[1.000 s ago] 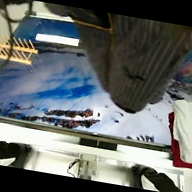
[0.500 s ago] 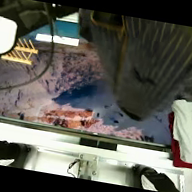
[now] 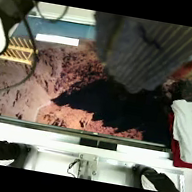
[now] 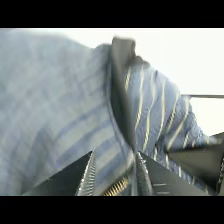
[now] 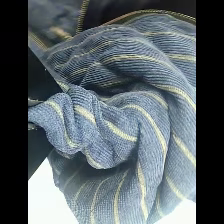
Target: Fold the shirts.
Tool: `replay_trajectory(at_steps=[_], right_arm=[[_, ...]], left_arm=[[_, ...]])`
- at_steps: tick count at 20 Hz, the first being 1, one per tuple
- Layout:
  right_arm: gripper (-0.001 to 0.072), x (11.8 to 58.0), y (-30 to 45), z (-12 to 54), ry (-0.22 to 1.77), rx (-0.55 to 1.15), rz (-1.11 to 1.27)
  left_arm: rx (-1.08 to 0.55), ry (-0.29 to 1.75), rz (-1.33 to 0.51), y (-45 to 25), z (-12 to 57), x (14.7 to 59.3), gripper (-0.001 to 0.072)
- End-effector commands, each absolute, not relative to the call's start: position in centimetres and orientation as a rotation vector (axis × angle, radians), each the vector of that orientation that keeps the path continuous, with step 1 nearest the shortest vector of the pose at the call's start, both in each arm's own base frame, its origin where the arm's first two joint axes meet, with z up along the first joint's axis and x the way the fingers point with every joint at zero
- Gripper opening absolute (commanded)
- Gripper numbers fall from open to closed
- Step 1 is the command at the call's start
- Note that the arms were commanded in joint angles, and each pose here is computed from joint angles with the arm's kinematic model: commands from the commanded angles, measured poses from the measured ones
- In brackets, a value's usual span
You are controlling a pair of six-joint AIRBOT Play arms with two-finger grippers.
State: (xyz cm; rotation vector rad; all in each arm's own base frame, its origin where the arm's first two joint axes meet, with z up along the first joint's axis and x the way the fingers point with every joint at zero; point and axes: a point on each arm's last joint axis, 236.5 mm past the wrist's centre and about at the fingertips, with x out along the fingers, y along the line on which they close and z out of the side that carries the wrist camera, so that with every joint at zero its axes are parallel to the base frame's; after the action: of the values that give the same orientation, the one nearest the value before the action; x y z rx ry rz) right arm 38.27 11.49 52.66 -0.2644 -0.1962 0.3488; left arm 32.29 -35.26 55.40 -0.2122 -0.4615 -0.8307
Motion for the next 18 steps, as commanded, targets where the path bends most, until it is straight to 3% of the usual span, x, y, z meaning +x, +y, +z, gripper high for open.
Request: replay_trajectory(at_steps=[1,7,10,18], right_arm=[[0.0087,39.1,8.4,53.3,-0.208,-0.301,0.207],[0.0087,39.7,1.8,53.5,-0.169,-0.344,-0.074],[0.0087,39.3,-4.0,51.9,-0.074,-0.286,-0.232],[0.0087,32.9,-21.1,50.7,-0.003,-0.132,-0.683]], left_arm=[[-0.216,-0.513,-0.834,-35.1,56.6,31.1,0.0346],[-0.193,-0.448,-0.892,-37.4,55.0,30.0,0.0344],[-0.15,-0.375,-0.895,-37.7,53.2,30.9,0.0343],[-0.09,-0.28,-0.86,-36.7,50.9,33.3,0.0338]])
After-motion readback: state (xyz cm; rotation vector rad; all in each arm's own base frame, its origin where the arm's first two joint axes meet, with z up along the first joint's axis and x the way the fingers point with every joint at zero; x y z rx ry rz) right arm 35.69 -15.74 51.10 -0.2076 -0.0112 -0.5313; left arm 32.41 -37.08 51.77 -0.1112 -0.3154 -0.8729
